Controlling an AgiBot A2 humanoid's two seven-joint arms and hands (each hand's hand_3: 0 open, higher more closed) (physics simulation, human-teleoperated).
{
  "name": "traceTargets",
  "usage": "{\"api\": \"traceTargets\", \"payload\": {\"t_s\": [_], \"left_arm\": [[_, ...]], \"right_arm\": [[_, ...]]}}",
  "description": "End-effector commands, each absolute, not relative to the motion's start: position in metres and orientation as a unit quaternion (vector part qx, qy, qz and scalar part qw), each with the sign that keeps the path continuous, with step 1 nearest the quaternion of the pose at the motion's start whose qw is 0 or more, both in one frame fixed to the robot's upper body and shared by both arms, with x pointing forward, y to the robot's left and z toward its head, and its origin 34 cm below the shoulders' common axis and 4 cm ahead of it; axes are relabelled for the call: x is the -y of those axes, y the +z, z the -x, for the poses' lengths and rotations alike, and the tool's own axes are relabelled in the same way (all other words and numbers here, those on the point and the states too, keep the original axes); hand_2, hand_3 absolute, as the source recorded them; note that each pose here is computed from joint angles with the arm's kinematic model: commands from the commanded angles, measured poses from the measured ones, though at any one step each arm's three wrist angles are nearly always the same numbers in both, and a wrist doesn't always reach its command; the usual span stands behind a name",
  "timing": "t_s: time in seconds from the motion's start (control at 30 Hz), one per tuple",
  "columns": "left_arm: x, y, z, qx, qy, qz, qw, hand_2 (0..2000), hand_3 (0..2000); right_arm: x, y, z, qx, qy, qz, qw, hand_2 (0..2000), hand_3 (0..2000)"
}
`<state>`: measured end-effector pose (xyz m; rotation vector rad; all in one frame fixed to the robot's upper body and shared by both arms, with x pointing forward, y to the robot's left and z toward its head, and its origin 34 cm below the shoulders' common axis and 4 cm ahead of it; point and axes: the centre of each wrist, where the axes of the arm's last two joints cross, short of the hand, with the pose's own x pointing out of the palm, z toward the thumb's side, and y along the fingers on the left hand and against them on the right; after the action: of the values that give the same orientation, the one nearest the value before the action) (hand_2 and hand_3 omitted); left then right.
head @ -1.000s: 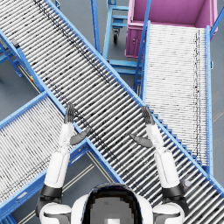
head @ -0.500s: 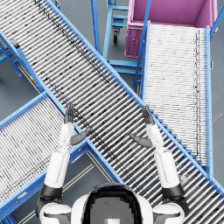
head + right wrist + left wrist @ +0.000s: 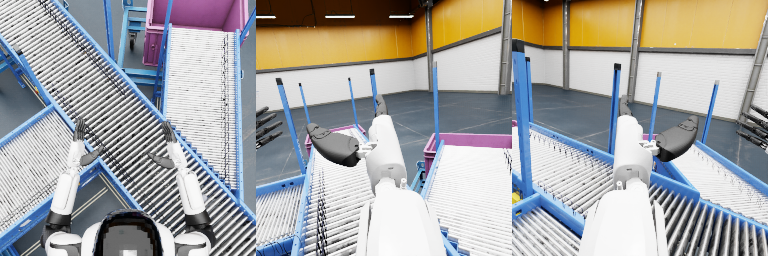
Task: Pick up the oil and place it on the left assembly line, put the cola on the right, and keep Sprite still
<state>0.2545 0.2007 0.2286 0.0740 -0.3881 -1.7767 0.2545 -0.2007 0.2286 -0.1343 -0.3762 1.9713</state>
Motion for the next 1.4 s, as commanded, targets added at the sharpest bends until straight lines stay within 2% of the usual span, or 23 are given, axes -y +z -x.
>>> {"api": "traceTargets", "payload": {"t_s": [0.03,1.03,1.07,1.17,1.27,1.33,1.4], "left_arm": [[-0.201,0.229,-0.255,0.168,-0.771,-0.032,0.614,0,0],[-0.201,0.229,-0.255,0.168,-0.771,-0.032,0.614,0,0],[-0.198,0.226,-0.258,0.165,-0.772,-0.027,0.613,0,0],[-0.209,0.251,-0.258,0.232,-0.763,-0.081,0.597,0,0],[-0.221,0.275,-0.260,0.277,-0.744,-0.119,0.597,0,0],[-0.229,0.283,-0.263,0.293,-0.731,-0.130,0.603,0,0],[-0.235,0.292,-0.262,0.282,-0.712,-0.175,0.618,0,0]], "right_arm": [[0.201,0.229,-0.255,0.158,0.828,0.056,0.536,0,0],[0.201,0.229,-0.255,0.158,0.828,0.056,0.536,0,0],[0.197,0.224,-0.261,0.153,0.830,0.047,0.535,0,0],[0.202,0.244,-0.262,0.217,0.793,0.077,0.563,0,0],[0.206,0.272,-0.259,0.275,0.768,0.114,0.567,0,0],[0.210,0.278,-0.260,0.289,0.757,0.121,0.573,0,0],[0.214,0.282,-0.260,0.286,0.744,0.143,0.587,0,0]]}}
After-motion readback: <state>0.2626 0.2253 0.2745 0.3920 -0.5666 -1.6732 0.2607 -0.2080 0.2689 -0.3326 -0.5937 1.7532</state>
